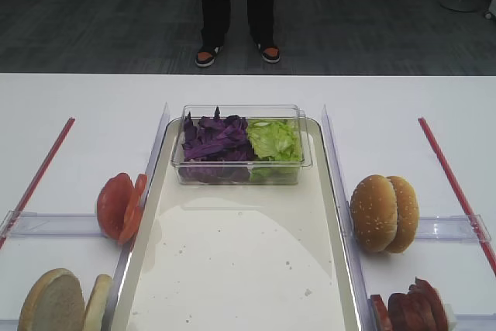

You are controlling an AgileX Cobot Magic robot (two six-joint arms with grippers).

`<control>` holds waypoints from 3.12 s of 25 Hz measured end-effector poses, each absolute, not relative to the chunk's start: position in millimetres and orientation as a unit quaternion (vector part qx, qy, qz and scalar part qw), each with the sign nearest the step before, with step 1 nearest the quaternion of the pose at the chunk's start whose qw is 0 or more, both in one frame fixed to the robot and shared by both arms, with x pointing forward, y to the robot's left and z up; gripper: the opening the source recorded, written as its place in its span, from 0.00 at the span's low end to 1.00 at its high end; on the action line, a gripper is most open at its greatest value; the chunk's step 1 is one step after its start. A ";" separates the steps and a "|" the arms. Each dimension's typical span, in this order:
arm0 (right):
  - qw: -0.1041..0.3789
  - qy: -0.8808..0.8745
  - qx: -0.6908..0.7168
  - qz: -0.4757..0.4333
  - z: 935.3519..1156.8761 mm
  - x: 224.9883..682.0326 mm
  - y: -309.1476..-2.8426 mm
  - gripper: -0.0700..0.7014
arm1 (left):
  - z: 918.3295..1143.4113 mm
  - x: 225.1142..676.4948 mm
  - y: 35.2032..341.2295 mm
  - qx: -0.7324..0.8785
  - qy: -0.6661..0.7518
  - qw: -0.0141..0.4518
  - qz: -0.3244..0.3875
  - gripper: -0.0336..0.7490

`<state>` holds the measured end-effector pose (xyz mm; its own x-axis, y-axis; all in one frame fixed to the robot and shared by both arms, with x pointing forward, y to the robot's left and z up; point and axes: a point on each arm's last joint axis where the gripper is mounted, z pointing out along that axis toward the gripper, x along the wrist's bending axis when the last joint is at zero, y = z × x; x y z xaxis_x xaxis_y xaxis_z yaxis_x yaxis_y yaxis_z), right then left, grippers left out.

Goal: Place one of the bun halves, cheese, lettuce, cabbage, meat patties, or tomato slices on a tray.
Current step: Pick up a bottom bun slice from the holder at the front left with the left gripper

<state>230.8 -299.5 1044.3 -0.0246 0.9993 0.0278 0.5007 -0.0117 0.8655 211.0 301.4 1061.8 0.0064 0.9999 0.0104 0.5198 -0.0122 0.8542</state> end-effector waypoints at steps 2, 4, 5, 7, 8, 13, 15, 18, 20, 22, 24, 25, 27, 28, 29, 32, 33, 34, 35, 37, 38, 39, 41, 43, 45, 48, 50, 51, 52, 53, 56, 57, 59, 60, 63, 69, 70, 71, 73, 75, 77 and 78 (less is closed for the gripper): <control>0.340 0.615 0.610 0.366 1044.3 230.8 -299.5 0.99 | 1067.9 209.4 301.4 0.624 0.614 0.339 0.344 0.80; 0.340 0.615 0.610 0.366 1044.3 230.8 -299.5 0.99 | 1074.9 211.2 301.4 0.626 0.616 0.336 0.341 0.80; 0.340 0.615 0.610 0.366 1044.3 230.8 -299.5 0.99 | 1081.6 212.4 301.7 0.629 0.613 0.336 0.339 0.80; 0.340 0.615 0.610 0.366 1044.3 230.8 -299.5 0.99 | 1086.4 214.0 302.0 0.634 0.609 0.338 0.335 0.80; 0.340 0.615 0.610 0.366 1044.3 230.8 -299.5 0.99 | 1090.6 215.4 302.3 0.637 0.607 0.340 0.331 0.80; 0.340 0.615 0.610 0.366 1044.3 230.8 -299.5 0.99 | 1101.4 224.0 302.5 0.644 0.610 0.341 0.312 0.80; 0.340 0.615 0.610 0.366 1044.3 230.8 -299.5 0.99 | 1104.6 227.6 302.3 0.643 0.615 0.340 0.305 0.80; 0.340 0.615 0.610 0.366 1044.3 230.8 -299.5 0.99 | 1109.4 233.9 301.8 0.642 0.623 0.335 0.295 0.79; 0.340 0.615 0.610 0.366 1044.3 230.8 -299.5 0.99 | 1111.4 240.1 300.2 0.647 0.626 0.333 0.279 0.76; 0.340 0.615 0.610 0.366 1044.3 230.8 -299.5 0.99 | 1112.7 244.9 298.6 0.656 0.623 0.332 0.266 0.75; 0.340 0.615 0.610 0.366 1044.3 230.8 -299.5 0.99 | 1114.1 252.5 297.4 0.666 0.623 0.324 0.252 0.75; 0.340 0.615 0.610 0.366 1044.3 230.8 -299.5 0.99 | 1114.5 255.9 296.8 0.671 0.622 0.321 0.247 0.74; 0.340 0.615 0.610 0.366 1044.3 230.8 -299.5 0.99 | 1116.0 263.6 295.3 0.680 0.620 0.312 0.234 0.74; 0.340 0.615 0.610 0.366 1044.3 230.8 -299.5 0.99 | 1117.2 267.6 294.3 0.686 0.619 0.308 0.228 0.74; 0.340 0.615 0.610 0.366 1044.3 230.8 -299.5 0.99 | 1118.0 271.0 293.4 0.690 0.617 0.305 0.223 0.74; 0.340 0.615 0.610 0.366 1044.3 230.8 -299.5 0.99 | 1121.5 282.0 290.1 0.703 0.612 0.296 0.208 0.74; 0.340 0.615 0.610 0.366 1044.3 230.8 -299.5 0.99 | 1121.6 284.8 289.1 0.708 0.610 0.293 0.204 0.74; 0.340 0.615 0.610 0.366 1044.3 230.8 -299.5 0.99 | 1122.2 287.6 288.2 0.711 0.609 0.290 0.200 0.74; 0.340 0.615 0.610 0.366 1044.3 230.8 -299.5 0.99 | 1122.8 290.3 287.0 0.714 0.608 0.288 0.196 0.74; 0.340 0.615 0.610 0.366 1044.3 230.8 -299.5 0.99 | 1121.8 294.0 284.9 0.721 0.603 0.285 0.188 0.74; 0.340 0.615 0.610 0.366 1044.3 230.8 -299.5 0.99 | 1121.3 295.8 284.0 0.723 0.603 0.282 0.184 0.74; 0.340 0.615 0.610 0.366 1044.3 230.8 -299.5 0.99 | 1120.7 297.6 283.0 0.725 0.603 0.280 0.179 0.74; 0.340 0.615 0.610 0.366 1044.3 230.8 -299.5 0.99 | 1120.0 300.0 281.5 0.726 0.605 0.278 0.172 0.74; 0.340 0.615 0.610 0.366 1044.3 230.8 -299.5 0.99 | 1118.3 305.3 279.1 0.724 0.613 0.271 0.160 0.74; 0.340 0.615 0.610 0.366 1044.3 230.8 -299.5 0.99 | 1116.8 309.7 276.3 0.725 0.617 0.268 0.147 0.74; 0.340 0.615 0.610 0.366 1044.3 230.8 -299.5 0.99 | 1113.3 319.1 271.0 0.725 0.627 0.259 0.122 0.74; 0.340 0.615 0.610 0.366 1044.3 230.8 -299.5 0.99 | 1109.6 327.7 266.8 0.726 0.634 0.247 0.103 0.74; 0.340 0.615 0.610 0.366 1044.3 230.8 -299.5 0.99 | 1108.4 330.0 265.4 0.726 0.636 0.244 0.096 0.74; 0.340 0.615 0.610 0.366 1044.3 230.8 -299.5 0.99 | 1107.0 332.8 263.7 0.727 0.637 0.240 0.088 0.74; 0.340 0.615 0.610 0.366 1044.3 230.8 -299.5 0.99 | 1105.6 335.5 262.5 0.728 0.639 0.236 0.082 0.74; 0.340 0.615 0.610 0.366 1044.3 230.8 -299.5 0.99 | 1101.6 343.4 258.7 0.731 0.641 0.225 0.070 0.74; 0.340 0.615 0.610 0.366 1044.3 230.8 -299.5 0.99 | 1099.1 347.6 256.5 0.733 0.642 0.217 0.062 0.74; 0.340 0.615 0.610 0.366 1044.3 230.8 -299.5 0.99 | 1096.8 351.4 255.2 0.734 0.644 0.209 0.056 0.74; 0.340 0.615 0.610 0.366 1044.3 230.8 -299.5 0.99 | 1096.0 352.6 254.8 0.734 0.645 0.206 0.055 0.74; 0.340 0.615 0.610 0.366 1044.3 230.8 -299.5 0.99 | 1090.5 360.9 251.9 0.735 0.649 0.190 0.042 0.74; 0.340 0.615 0.610 0.366 1044.3 230.8 -299.5 0.99 | 1084.0 369.9 247.1 0.735 0.654 0.176 0.021 0.74; 0.340 0.615 0.610 0.366 1044.3 230.8 -299.5 0.99 | 1082.6 371.6 246.4 0.736 0.655 0.172 0.018 0.74; 0.340 0.615 0.610 0.366 1044.3 230.8 -299.5 0.99 | 1081.5 372.9 245.9 0.736 0.656 0.169 0.015 0.74; 0.340 0.615 0.610 0.366 1044.3 230.8 -299.5 0.99 | 1079.4 375.7 245.0 0.736 0.657 0.164 0.012 0.74; 0.340 0.615 0.610 0.366 1044.3 230.8 -299.5 0.99 | 1077.3 378.1 244.3 0.736 0.658 0.158 0.008 0.74; 0.340 0.615 0.610 0.366 1044.3 230.8 -299.5 0.99 | 1075.6 380.3 243.6 0.735 0.660 0.154 0.006 0.74; 0.340 0.615 0.610 0.366 1044.3 230.8 -299.5 0.99 | 1074.5 381.5 243.2 0.735 0.661 0.151 0.004 0.74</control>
<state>230.8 -299.5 1044.3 -0.0246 0.9993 0.0278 0.5007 -0.0117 0.8655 381.5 243.2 1074.5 0.1266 0.9729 -0.1936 0.9706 -0.0812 0.2267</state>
